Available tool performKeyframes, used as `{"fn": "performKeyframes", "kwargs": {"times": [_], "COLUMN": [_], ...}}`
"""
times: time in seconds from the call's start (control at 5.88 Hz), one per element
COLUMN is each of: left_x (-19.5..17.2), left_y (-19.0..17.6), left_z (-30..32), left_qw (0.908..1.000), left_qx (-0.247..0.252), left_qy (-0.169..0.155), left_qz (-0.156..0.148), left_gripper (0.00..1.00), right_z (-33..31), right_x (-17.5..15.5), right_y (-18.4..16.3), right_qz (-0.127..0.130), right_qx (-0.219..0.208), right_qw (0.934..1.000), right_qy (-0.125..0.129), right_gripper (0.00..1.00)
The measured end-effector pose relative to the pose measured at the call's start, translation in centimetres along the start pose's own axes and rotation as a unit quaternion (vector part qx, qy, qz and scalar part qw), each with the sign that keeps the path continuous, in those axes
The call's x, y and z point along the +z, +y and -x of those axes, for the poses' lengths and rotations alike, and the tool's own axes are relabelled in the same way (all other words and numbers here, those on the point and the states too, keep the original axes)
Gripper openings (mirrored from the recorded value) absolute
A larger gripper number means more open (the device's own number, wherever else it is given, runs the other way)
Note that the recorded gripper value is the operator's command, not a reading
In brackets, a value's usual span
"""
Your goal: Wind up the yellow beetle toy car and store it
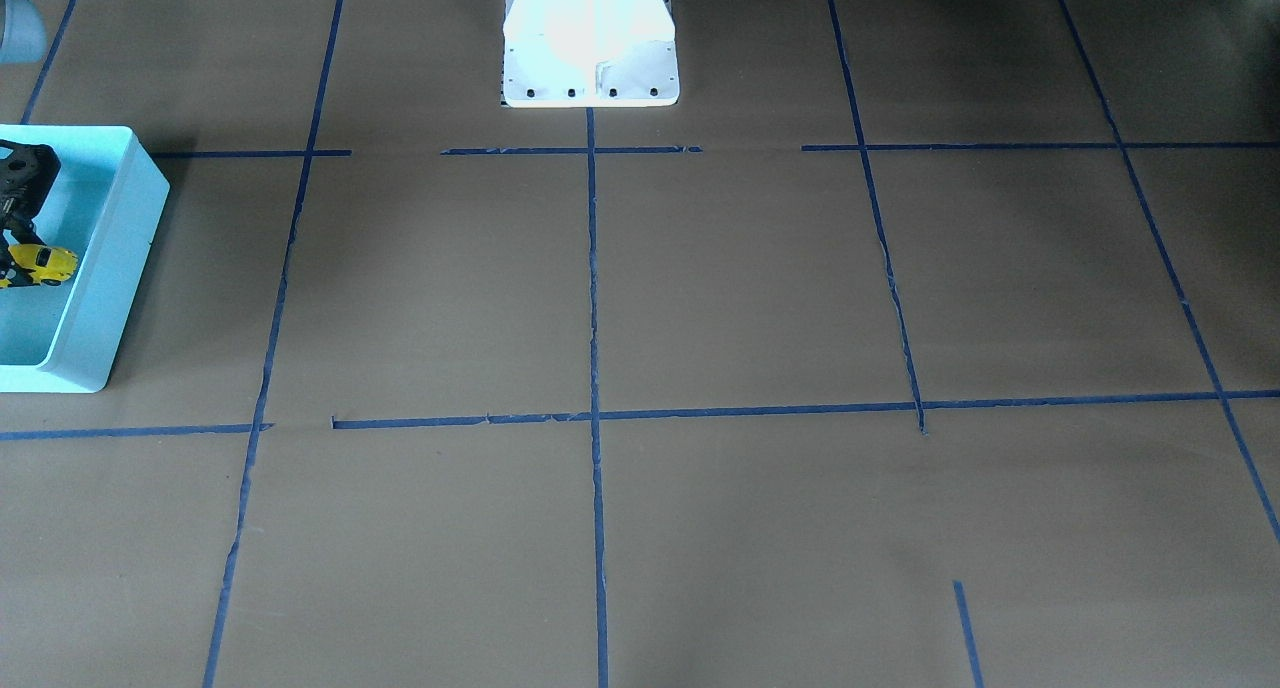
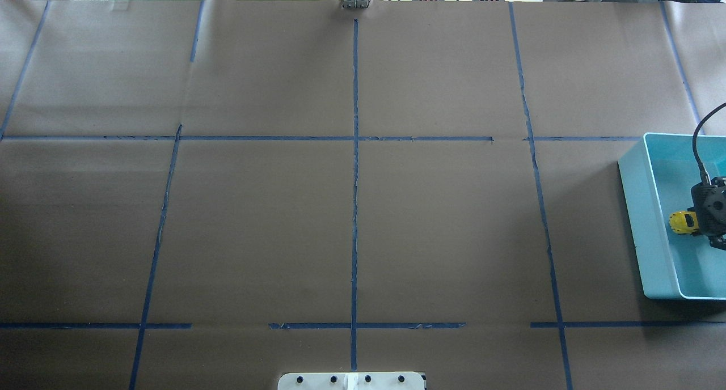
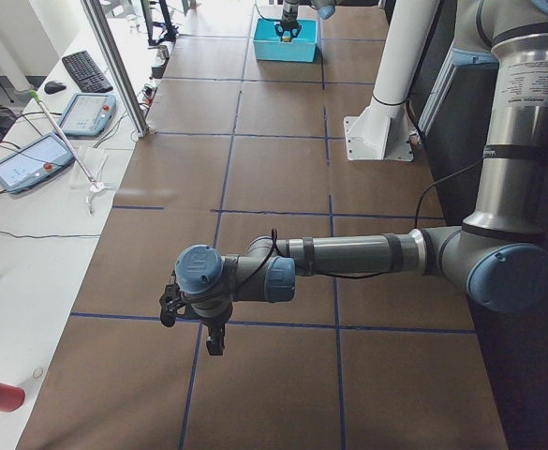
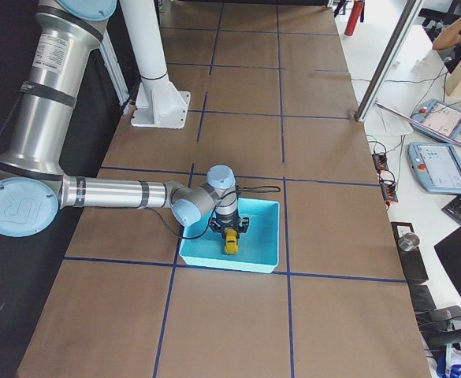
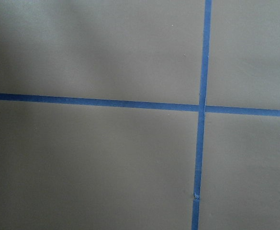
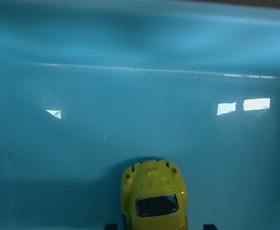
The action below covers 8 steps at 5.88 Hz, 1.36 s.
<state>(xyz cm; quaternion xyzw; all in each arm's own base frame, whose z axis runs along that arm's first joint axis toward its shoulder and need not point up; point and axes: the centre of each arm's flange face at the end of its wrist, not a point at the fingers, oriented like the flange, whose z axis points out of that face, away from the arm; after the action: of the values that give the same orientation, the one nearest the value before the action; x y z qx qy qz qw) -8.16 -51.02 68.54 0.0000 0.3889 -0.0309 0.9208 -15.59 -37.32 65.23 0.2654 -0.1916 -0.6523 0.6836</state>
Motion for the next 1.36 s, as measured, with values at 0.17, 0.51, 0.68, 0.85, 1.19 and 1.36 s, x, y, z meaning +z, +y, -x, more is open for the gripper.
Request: {"fn": "performKeyframes", "kwargs": {"times": [0.17,0.51,0.68,0.85,1.19,1.36], "left_x": [0.0,0.0,0.0,-0.1,-0.1,-0.1], "left_y": [0.0,0.0,0.0,0.0,-0.1,-0.1], "left_z": [0.0,-0.1,-0.1,-0.1,-0.1,-0.1], "left_qw": [1.0000,1.0000,1.0000,1.0000,1.0000,1.0000], "left_qx": [0.000,0.000,0.000,0.000,0.001,0.001], "left_qy": [0.000,0.000,0.000,0.000,0.000,0.000], "left_qz": [0.000,0.001,0.000,0.000,0.000,-0.001], "left_gripper": [1.00,1.00,1.00,1.00,1.00,1.00], "right_z": [0.0,-0.5,-1.0,-1.1,-0.7,-0.7], "right_x": [-0.4,-3.5,-6.2,-8.7,-12.5,-13.6], "right_y": [-0.3,0.4,3.3,7.0,15.1,18.1], "right_qz": [-0.010,-0.043,-0.064,-0.082,-0.074,-0.054], "right_qx": [-0.002,0.020,0.064,0.131,0.309,0.420], "right_qw": [0.9999,0.9989,0.9958,0.9880,0.9474,0.9023], "right_qy": [-0.002,0.001,0.004,-0.005,-0.041,-0.079], "right_gripper": [1.00,1.00,1.00,1.00,1.00,1.00]}}
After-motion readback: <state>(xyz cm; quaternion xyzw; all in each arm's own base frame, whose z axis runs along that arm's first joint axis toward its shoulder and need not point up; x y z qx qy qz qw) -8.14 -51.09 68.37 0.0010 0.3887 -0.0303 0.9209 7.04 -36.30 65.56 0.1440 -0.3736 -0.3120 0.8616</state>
